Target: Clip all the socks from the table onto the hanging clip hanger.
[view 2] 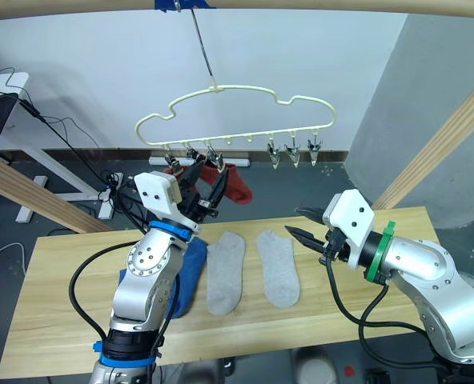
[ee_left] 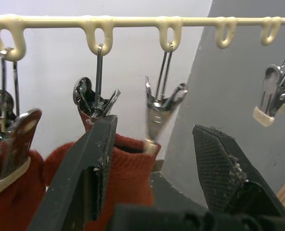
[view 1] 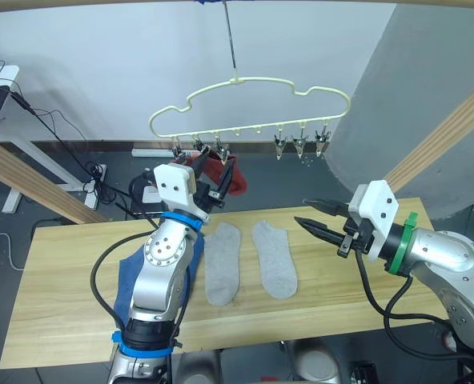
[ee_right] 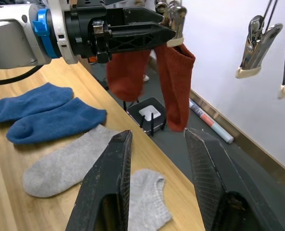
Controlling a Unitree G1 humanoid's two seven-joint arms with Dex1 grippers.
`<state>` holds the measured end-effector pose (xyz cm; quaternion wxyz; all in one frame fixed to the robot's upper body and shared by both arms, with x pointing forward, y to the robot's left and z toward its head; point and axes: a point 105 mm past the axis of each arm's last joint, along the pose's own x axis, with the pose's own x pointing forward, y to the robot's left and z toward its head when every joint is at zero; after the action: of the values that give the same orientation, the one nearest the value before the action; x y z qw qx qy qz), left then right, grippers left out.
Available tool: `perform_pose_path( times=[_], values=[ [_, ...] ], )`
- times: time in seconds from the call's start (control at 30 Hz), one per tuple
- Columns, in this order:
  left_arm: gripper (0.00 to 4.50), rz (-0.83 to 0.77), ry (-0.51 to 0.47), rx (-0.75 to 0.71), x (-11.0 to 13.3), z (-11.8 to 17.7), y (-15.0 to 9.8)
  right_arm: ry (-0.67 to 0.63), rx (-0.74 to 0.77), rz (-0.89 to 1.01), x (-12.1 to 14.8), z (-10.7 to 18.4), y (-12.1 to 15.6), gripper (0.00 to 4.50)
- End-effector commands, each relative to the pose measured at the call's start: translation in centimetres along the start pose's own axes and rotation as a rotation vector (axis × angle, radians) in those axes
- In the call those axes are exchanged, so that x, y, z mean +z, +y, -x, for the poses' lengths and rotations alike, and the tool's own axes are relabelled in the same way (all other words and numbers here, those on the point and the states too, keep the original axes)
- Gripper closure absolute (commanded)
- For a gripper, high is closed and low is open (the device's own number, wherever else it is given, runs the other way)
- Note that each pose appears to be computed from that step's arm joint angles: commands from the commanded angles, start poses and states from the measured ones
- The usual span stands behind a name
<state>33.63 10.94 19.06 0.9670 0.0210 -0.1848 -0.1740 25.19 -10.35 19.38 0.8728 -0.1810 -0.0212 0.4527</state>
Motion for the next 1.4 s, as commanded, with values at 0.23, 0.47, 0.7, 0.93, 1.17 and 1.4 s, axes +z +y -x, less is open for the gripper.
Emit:
perform_pose_path(
  times=[0.23,0.47,0.7,0.93,1.17,1.4],
  values=[
    [1.77,0.002,-0.074,-0.006,1.3,-0.6,-0.5,-0.034,-0.008,0.036,0.9,0.4,0.1,2.72],
    [1.77,-0.005,-0.093,0.021,2.0,-0.7,-0.4,-0.056,0.011,0.012,1.2,0.4,0.4,2.72],
    [1.77,-0.013,-0.082,0.055,2.4,-0.8,-0.3,-0.081,0.058,-0.026,1.7,0.5,1.0,2.72],
    [1.77,-0.026,-0.069,0.073,3.1,-1.2,-0.3,-0.088,0.078,-0.045,1.9,0.5,1.2,2.72],
    [1.77,-0.034,-0.059,0.097,3.2,-1.2,-0.1,-0.086,0.084,-0.048,1.8,0.5,1.2,2.72],
    [1.77,-0.055,-0.033,0.125,3.2,-1.0,0.0,-0.082,0.087,-0.051,1.8,0.6,1.2,2.72]
  ],
)
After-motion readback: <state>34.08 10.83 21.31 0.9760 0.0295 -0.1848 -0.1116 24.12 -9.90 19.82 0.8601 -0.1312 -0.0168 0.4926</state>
